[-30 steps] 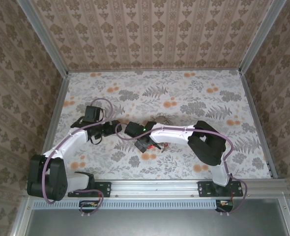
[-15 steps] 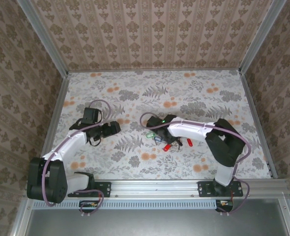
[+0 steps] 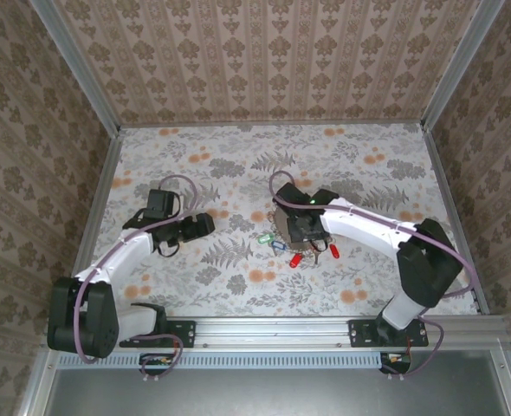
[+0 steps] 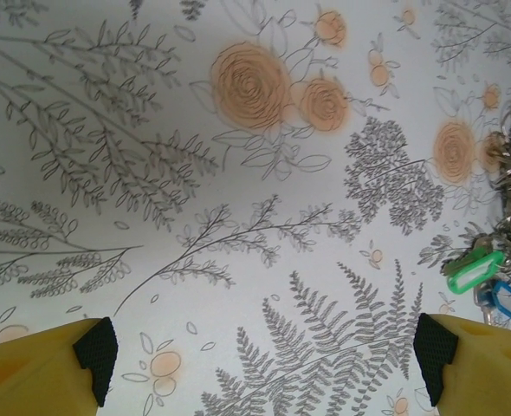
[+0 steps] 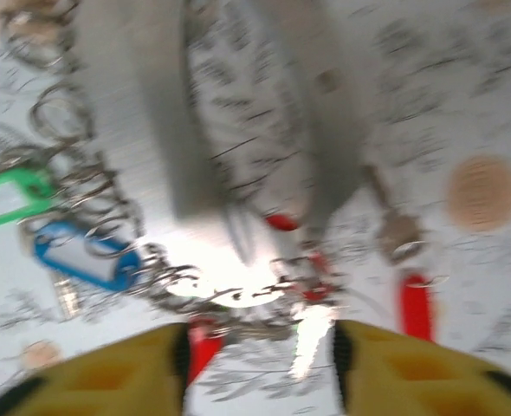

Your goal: Put the keys on the keyring

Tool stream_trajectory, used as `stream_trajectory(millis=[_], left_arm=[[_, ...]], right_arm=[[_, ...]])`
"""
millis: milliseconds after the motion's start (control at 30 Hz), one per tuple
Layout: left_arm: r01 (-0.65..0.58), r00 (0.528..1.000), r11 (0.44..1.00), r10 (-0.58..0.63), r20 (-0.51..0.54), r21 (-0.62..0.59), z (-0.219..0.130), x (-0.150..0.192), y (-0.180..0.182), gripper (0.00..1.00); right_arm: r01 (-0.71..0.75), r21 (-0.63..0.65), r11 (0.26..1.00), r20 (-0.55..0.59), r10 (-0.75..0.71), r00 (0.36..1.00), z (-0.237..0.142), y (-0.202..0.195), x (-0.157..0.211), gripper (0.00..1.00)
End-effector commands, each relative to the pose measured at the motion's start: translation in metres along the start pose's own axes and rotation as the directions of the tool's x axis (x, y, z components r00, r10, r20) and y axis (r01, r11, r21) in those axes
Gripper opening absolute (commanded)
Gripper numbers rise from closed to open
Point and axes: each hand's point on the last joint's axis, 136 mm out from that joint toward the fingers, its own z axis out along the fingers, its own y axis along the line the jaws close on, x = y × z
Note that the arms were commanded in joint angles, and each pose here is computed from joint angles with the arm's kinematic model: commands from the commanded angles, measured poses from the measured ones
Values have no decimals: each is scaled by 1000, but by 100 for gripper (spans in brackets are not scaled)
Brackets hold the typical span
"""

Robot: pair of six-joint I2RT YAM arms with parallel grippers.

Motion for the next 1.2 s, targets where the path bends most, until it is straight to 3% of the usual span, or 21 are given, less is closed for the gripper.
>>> stream_trajectory(millis=[0,233,500,767,900,967,1167], left_arm=[[-51,998,999,51,22,17,0,-14,-11,92],[-61,998,998,61,2,9,8,-15,-15,92],[-56,998,998,56,-4,-12,11,-11,-9,92],[-53,999,998,53,-3,-20,10,-10,-7,94],[-54,999,998,54,0,-19,9,-11,-8,94],[-53,999,998,53,0,-19,9,-11,-8,94],[-37,999,999,37,3,-20,8,-12,-8,94]], right_arm=[[19,-56,998,-126,-25,992,15,27,21,46],[67,121,990,-148,-49,988,32,20,31,56],[36,365,930,-134,15,991,28,-37,51,56],[-75,469,880,-22,96,995,9,-83,49,54],[-223,407,886,10,240,971,14,-102,51,50],[-247,339,908,51,245,968,8,-96,41,49],[-95,-28,995,42,96,995,-8,-10,10,38]])
